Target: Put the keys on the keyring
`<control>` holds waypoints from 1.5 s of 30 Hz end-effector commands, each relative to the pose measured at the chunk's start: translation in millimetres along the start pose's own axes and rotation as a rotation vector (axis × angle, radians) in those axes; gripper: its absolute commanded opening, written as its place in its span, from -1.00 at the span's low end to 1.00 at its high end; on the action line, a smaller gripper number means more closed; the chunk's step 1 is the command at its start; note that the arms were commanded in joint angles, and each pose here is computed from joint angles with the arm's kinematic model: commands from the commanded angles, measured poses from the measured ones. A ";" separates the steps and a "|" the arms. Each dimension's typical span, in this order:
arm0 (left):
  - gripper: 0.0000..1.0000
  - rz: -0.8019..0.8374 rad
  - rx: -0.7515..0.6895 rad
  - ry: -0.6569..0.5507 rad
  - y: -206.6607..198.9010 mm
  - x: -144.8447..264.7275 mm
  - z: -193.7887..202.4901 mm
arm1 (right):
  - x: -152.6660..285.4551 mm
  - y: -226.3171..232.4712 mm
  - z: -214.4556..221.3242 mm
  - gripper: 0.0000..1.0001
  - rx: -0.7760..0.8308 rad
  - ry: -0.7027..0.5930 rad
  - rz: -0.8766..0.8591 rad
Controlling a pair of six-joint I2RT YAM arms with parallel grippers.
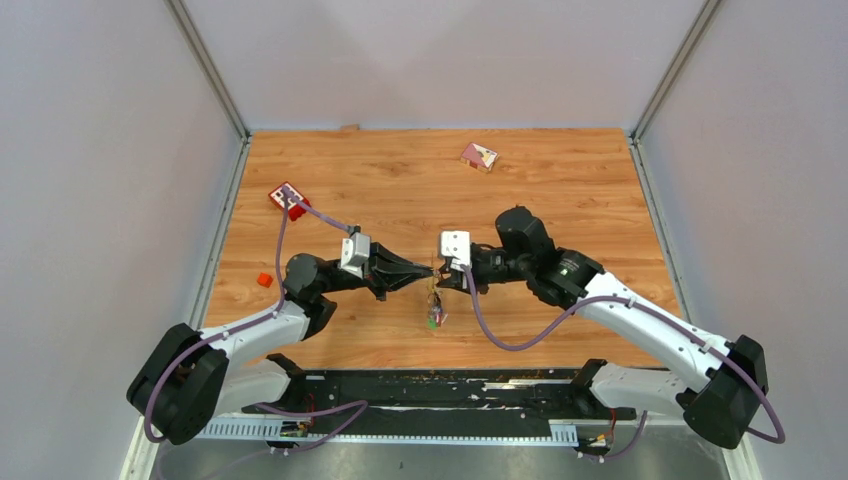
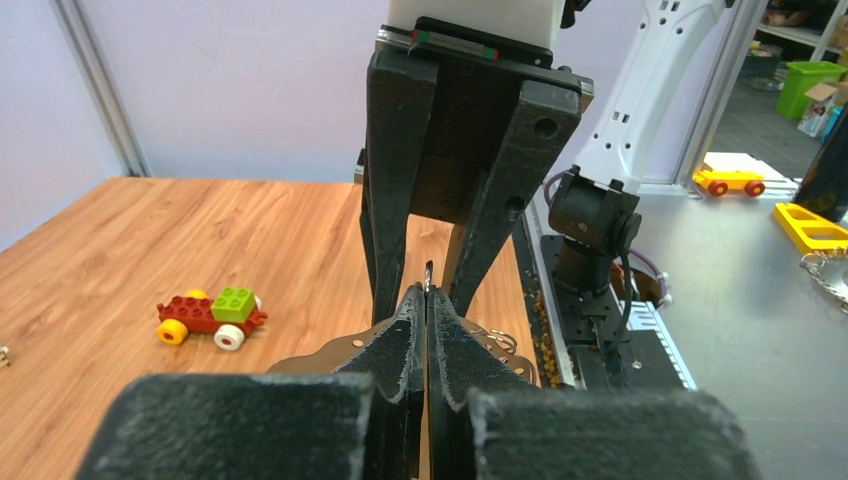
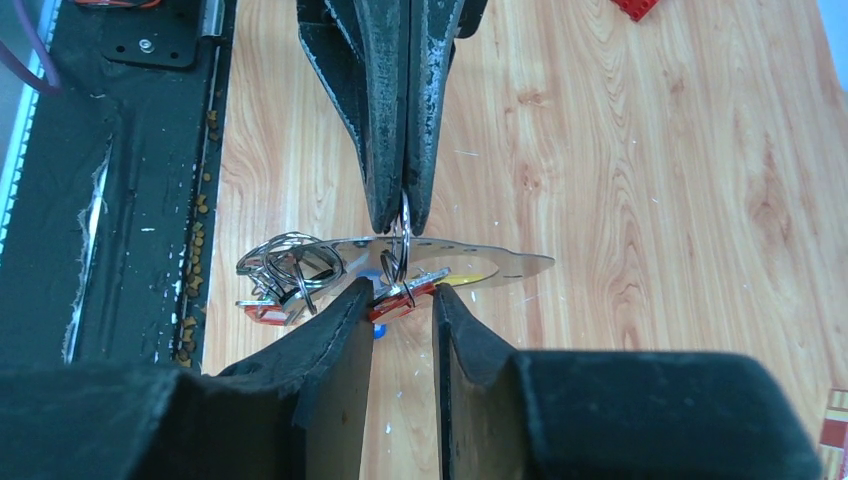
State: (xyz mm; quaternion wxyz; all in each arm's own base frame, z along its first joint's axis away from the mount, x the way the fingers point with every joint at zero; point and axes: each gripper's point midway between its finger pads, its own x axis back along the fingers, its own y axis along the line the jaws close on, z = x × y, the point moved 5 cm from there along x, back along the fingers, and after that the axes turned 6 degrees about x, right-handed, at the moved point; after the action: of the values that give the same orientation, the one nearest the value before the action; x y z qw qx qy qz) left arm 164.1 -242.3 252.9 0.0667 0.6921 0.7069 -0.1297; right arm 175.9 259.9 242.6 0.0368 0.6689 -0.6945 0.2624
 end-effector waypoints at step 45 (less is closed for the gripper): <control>-1.00 0.200 -0.105 0.064 0.5 -9.9 8.1 | 28.5 -12.8 27.4 -0.27 0.107 0.066 0.165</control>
State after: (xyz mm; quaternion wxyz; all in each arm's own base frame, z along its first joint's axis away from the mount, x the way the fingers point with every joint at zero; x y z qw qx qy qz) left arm 176.5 -259.9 231.7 0.0345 0.7398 0.6653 -0.0940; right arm 191.9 208.2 217.7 0.0578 0.5852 -0.7283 0.3518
